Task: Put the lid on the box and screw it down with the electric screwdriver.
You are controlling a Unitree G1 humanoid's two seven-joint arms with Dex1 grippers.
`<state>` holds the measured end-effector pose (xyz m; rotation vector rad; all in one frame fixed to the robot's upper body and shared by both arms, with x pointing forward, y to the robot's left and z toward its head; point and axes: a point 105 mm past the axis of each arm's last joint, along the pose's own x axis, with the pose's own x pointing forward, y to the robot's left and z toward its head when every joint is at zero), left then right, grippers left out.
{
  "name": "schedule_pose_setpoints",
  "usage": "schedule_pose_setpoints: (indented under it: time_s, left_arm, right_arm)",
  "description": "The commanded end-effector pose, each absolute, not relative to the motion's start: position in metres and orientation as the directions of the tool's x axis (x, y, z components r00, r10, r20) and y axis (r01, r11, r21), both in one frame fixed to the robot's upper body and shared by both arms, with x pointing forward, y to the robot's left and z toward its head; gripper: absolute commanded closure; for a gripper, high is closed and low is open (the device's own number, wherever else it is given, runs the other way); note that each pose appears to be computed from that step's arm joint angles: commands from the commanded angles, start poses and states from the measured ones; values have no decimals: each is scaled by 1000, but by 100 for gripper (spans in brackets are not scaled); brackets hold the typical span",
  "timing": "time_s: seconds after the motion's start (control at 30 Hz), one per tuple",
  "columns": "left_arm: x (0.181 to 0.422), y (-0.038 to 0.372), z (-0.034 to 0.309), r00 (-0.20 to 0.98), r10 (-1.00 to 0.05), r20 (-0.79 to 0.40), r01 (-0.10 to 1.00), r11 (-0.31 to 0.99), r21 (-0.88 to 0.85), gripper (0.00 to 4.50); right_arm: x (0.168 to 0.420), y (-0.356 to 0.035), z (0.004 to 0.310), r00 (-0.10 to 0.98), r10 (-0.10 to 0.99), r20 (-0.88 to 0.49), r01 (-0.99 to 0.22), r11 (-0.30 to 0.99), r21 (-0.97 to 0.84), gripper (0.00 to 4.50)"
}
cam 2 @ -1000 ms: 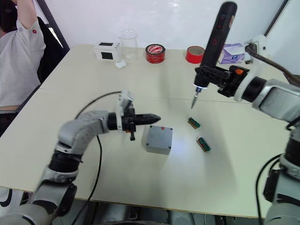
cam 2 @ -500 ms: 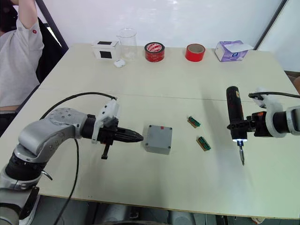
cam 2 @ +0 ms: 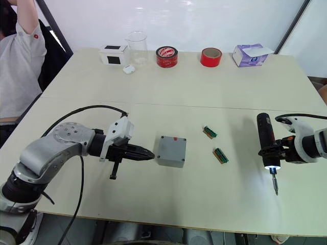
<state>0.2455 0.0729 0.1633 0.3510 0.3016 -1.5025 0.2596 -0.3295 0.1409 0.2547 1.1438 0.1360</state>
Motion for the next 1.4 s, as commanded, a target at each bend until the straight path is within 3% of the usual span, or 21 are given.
schedule_pose_setpoints:
  time_s: [0.03,0.5,0.57,0.6,0.73,0.97,1.13,1.2,1.27,1.4]
  left_arm:
    - [246,71,171,59,-918,-393,996,27,86,450]
    - [251,74,173,108,-921,-376,993,82,84,450]
    - [252,73,175,106,-926,-362,993,84,77,450]
    - [252,72,176,105,-928,-357,994,83,76,450]
    - [254,72,178,111,-930,-350,993,91,73,450]
    - [259,75,183,117,-933,-341,993,99,70,450]
    - [265,81,191,125,-936,-329,992,112,58,450]
    - [272,84,194,151,-937,-315,988,140,60,450]
    - [281,86,193,193,-932,-307,981,182,65,450]
    - [300,86,186,283,-905,-319,959,262,108,450]
  right_arm:
    - [261,-328,146,410,244,-879,7,963,271,273]
    - [263,-324,127,341,181,-923,-40,983,178,273]
    - [264,-324,126,345,179,-921,-41,984,175,173]
    - [265,-324,126,348,178,-920,-43,984,175,158]
    - [268,-326,129,369,163,-915,-76,986,145,24]
    - [289,-315,175,527,259,-809,-166,965,201,12]
    - [303,-309,218,655,265,-708,-343,939,34,12]
    - [306,-289,230,674,356,-647,-466,885,1,12]
    - [295,-250,232,603,537,-590,-665,747,0,12]
    - [258,-199,209,401,705,-585,-869,495,1,12]
